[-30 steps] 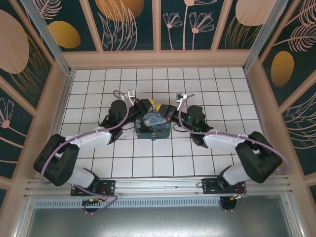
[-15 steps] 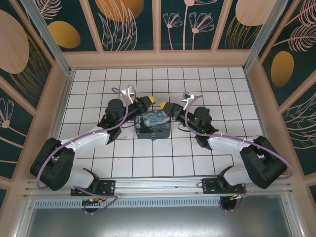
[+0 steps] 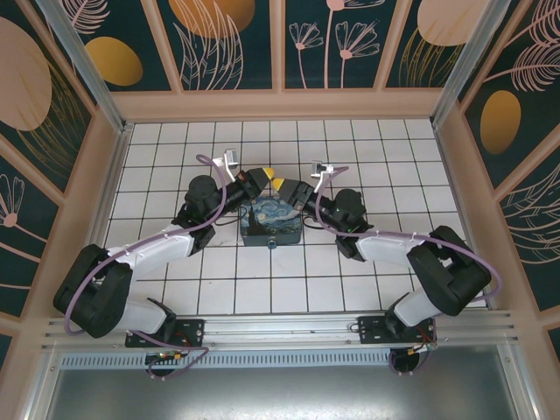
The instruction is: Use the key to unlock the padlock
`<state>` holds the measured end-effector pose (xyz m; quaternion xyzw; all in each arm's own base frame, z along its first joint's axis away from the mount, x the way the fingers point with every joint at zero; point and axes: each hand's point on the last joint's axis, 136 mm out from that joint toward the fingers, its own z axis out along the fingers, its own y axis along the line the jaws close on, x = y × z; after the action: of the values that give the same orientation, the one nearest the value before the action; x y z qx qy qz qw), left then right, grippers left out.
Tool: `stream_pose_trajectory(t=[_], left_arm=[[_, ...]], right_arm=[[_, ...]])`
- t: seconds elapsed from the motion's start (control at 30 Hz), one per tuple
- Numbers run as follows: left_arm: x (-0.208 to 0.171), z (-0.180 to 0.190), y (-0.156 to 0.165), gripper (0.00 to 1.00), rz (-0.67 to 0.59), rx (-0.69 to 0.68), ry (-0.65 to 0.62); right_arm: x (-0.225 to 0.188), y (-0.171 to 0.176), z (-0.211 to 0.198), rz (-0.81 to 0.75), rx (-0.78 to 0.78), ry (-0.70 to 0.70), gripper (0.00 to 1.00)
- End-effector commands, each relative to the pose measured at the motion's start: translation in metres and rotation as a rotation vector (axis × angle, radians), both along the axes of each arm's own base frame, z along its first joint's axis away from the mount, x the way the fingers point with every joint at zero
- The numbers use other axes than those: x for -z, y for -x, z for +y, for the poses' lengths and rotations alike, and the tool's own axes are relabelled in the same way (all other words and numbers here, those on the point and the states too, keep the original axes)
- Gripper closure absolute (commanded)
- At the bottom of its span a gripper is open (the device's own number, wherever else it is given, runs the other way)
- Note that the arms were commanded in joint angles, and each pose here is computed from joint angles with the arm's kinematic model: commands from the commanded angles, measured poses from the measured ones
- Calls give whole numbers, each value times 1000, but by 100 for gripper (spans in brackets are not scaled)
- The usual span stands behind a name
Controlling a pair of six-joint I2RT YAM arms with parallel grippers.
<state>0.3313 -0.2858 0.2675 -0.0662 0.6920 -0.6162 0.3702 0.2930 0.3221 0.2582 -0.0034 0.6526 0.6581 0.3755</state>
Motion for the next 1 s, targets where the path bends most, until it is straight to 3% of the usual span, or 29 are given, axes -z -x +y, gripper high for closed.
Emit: stream_pose_trajectory(t=[0.0, 0.23, 0.57, 0.97], left_arm=[[-21, 2, 4, 100, -53, 3, 48], [-22, 1, 4, 100, -52, 3, 57], [-19, 2, 4, 100, -43, 1, 61], [-14, 1, 4, 100, -33, 3, 62]], right_arm=[[-27, 1, 6, -65, -11, -69, 63], [-25, -5, 6, -50, 10, -74, 67], [-24, -16, -5, -29, 52, -86, 62], [-26, -18, 2, -32, 25, -99, 69]])
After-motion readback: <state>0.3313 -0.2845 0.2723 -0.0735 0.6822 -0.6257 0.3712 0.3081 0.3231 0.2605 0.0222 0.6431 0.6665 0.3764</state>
